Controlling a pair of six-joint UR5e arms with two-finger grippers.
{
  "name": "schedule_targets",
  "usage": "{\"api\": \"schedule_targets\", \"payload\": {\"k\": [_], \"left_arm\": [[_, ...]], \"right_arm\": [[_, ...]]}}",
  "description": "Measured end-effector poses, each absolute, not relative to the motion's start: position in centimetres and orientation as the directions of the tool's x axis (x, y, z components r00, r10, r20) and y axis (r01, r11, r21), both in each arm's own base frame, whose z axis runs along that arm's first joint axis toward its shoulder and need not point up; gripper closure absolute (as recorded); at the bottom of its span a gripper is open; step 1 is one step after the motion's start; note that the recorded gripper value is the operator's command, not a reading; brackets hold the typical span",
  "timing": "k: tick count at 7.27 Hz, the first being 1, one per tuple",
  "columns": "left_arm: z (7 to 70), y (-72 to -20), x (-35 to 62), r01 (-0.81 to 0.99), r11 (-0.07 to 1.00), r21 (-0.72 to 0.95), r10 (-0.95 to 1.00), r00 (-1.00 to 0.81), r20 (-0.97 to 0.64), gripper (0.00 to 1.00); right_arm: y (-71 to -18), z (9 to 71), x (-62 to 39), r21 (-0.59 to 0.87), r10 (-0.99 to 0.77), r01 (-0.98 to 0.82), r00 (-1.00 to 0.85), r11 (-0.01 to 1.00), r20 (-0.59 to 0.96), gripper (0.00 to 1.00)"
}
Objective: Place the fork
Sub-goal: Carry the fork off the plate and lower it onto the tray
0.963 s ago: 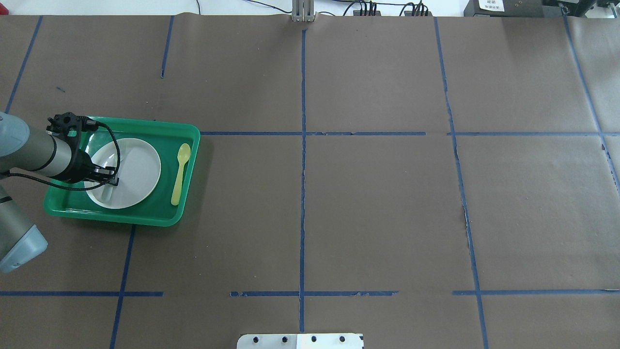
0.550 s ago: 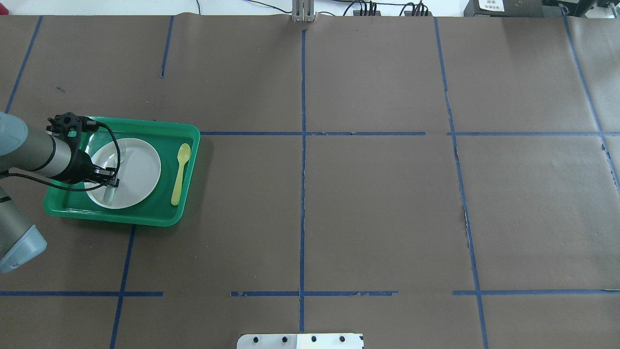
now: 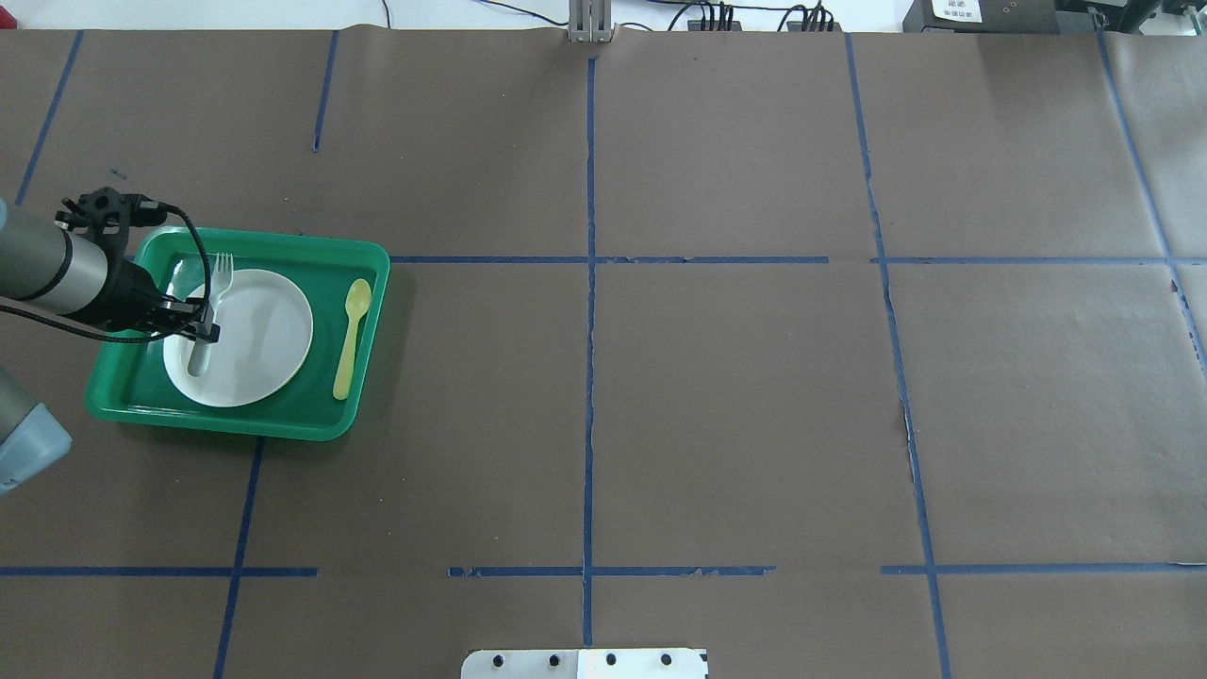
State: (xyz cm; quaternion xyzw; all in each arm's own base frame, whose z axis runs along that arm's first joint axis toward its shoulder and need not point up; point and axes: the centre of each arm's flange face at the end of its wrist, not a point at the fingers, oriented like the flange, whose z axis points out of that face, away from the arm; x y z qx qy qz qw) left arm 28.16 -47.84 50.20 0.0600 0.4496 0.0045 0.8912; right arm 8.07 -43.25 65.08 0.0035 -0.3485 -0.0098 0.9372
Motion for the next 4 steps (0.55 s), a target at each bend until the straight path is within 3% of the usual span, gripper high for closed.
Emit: {"api": "schedule_targets", "payload": {"k": [4], "left_arm": [[53.8,-48.1,23.5,0.078,0.991,0.108,0.036,0.628,-0.778,1.00]], "right_arm": [[-43.3,65.1,8.1,0.013,-0.021,0.016,0.757,1.000,0.653,0.00]]}}
